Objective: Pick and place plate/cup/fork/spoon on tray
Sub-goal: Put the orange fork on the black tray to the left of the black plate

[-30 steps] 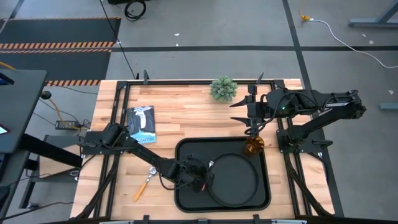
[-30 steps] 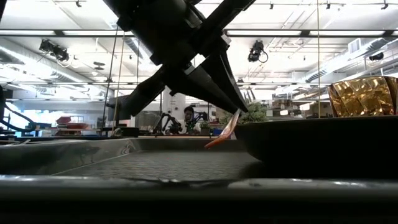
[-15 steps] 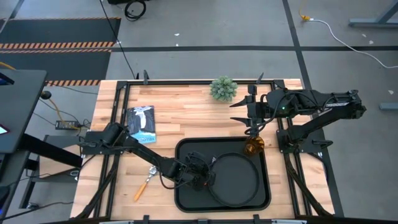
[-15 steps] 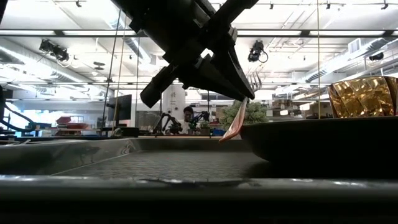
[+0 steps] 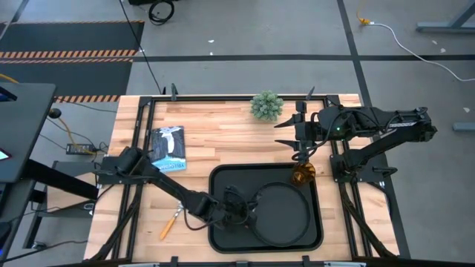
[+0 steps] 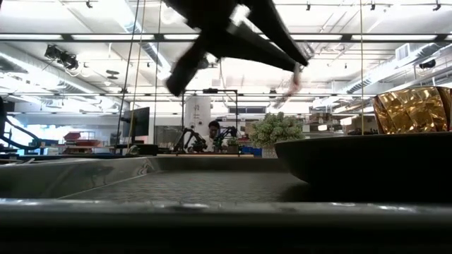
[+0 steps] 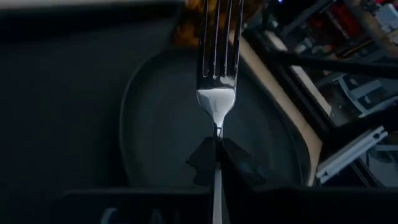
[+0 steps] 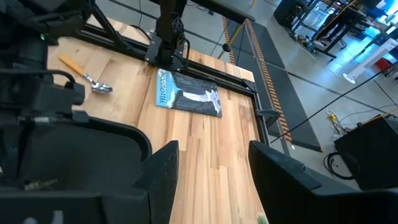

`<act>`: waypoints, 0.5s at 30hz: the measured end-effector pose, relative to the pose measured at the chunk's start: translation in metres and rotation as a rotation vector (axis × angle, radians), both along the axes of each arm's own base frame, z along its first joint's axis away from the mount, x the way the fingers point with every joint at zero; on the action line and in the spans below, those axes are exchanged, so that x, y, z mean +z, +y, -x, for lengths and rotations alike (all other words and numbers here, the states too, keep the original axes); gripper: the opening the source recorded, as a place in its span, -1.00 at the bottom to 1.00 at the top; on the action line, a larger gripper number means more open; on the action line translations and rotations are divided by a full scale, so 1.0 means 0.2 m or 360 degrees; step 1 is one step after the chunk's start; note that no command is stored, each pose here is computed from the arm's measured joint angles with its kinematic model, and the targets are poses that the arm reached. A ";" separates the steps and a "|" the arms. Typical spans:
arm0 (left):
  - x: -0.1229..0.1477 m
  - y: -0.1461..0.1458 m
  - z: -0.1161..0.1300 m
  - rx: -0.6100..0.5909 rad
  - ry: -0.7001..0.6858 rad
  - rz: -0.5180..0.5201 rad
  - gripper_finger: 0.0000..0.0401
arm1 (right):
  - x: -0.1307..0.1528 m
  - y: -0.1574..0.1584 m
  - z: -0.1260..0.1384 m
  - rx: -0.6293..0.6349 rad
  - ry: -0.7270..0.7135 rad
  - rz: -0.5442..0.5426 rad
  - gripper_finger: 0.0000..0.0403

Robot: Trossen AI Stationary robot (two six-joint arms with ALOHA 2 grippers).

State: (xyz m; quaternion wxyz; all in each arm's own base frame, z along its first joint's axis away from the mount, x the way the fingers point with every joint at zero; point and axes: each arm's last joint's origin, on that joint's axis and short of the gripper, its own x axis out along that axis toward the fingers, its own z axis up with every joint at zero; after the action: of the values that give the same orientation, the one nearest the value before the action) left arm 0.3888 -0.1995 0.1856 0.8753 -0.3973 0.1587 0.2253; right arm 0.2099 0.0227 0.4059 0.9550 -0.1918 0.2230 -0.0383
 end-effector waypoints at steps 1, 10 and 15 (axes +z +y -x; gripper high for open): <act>0.00 -0.01 0.01 0.0013 0.0013 0.0030 -0.91 | 0.00 0.00 0.00 0.0000 -0.0001 0.0000 0.00; 0.03 -0.07 0.06 0.0047 0.0073 0.0369 -0.92 | 0.01 0.00 0.00 -0.0002 -0.0022 -0.0014 0.00; 0.20 -0.11 0.03 0.0103 0.0066 0.0242 -0.92 | 0.00 0.01 0.00 0.0036 -0.0006 -0.0025 0.00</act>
State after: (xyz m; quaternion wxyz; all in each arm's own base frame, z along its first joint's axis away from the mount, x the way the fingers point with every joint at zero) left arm 0.3819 -0.2205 0.2254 0.8314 -0.4629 0.1804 0.2489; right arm 0.2104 0.0237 0.4062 0.9573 -0.1867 0.2194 -0.0260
